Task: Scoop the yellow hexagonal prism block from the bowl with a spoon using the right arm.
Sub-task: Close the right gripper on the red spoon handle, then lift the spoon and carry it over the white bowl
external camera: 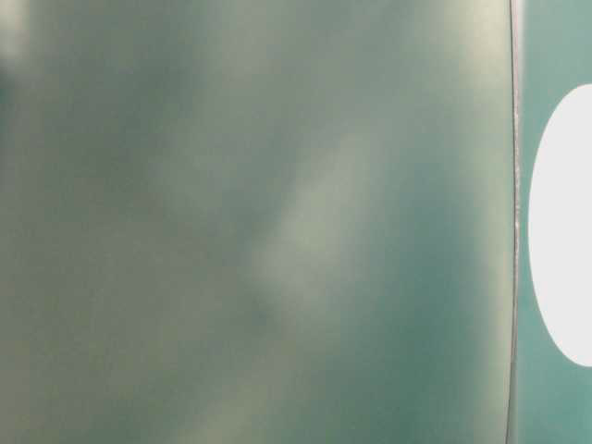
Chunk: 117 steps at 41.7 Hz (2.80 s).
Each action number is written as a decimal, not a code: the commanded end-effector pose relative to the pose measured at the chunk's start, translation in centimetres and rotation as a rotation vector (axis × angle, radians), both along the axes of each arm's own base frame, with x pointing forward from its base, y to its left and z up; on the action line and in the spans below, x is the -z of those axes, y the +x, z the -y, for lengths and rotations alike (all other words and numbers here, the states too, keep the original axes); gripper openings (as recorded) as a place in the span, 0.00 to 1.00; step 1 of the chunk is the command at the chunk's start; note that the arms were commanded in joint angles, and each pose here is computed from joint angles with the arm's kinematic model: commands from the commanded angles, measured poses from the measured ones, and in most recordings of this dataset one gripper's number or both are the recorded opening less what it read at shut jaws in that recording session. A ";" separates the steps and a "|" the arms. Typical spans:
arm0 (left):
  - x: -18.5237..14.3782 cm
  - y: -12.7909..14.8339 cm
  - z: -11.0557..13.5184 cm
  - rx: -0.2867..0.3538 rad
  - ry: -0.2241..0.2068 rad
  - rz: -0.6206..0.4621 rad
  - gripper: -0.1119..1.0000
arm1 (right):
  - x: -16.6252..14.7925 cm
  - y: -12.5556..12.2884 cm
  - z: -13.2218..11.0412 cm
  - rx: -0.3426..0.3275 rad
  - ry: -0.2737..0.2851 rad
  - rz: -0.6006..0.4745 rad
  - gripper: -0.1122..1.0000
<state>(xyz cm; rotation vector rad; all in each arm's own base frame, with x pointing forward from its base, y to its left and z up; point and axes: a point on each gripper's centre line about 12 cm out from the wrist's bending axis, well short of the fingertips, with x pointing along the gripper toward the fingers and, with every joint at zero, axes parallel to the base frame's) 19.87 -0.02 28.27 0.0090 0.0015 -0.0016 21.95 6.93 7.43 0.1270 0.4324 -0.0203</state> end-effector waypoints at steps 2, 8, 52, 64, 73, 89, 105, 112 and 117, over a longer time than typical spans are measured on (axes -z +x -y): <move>-1.3 0.2 0.0 0.001 0.005 0.037 0.13 | -0.7 0.3 -0.3 -0.006 0.012 0.037 0.56; -1.2 0.2 0.0 0.001 0.005 0.035 0.13 | -0.8 0.3 -0.3 -0.007 0.010 0.040 0.56; -1.1 0.2 0.0 0.001 0.005 0.029 0.13 | -1.0 0.5 -0.1 0.008 0.012 0.060 0.51; -1.1 0.2 0.0 0.001 0.005 0.028 0.13 | -1.0 0.5 0.0 0.010 0.012 0.060 0.51; -1.1 0.2 0.0 0.001 0.005 0.028 0.13 | -0.9 0.5 0.0 0.009 0.009 0.057 0.42; -1.1 0.2 0.0 0.001 0.005 0.028 0.13 | -2.4 0.7 0.0 0.017 0.046 0.110 0.32; -1.2 0.2 0.0 0.001 -0.006 0.035 0.13 | -8.7 2.1 1.8 0.033 0.098 0.132 0.32; -1.2 0.2 0.0 0.001 -0.012 0.035 0.13 | -12.5 3.0 2.6 -0.016 0.053 0.129 0.32; -1.3 0.2 0.0 0.001 -0.012 0.037 0.13 | -15.2 3.5 3.6 -0.035 0.039 0.108 0.32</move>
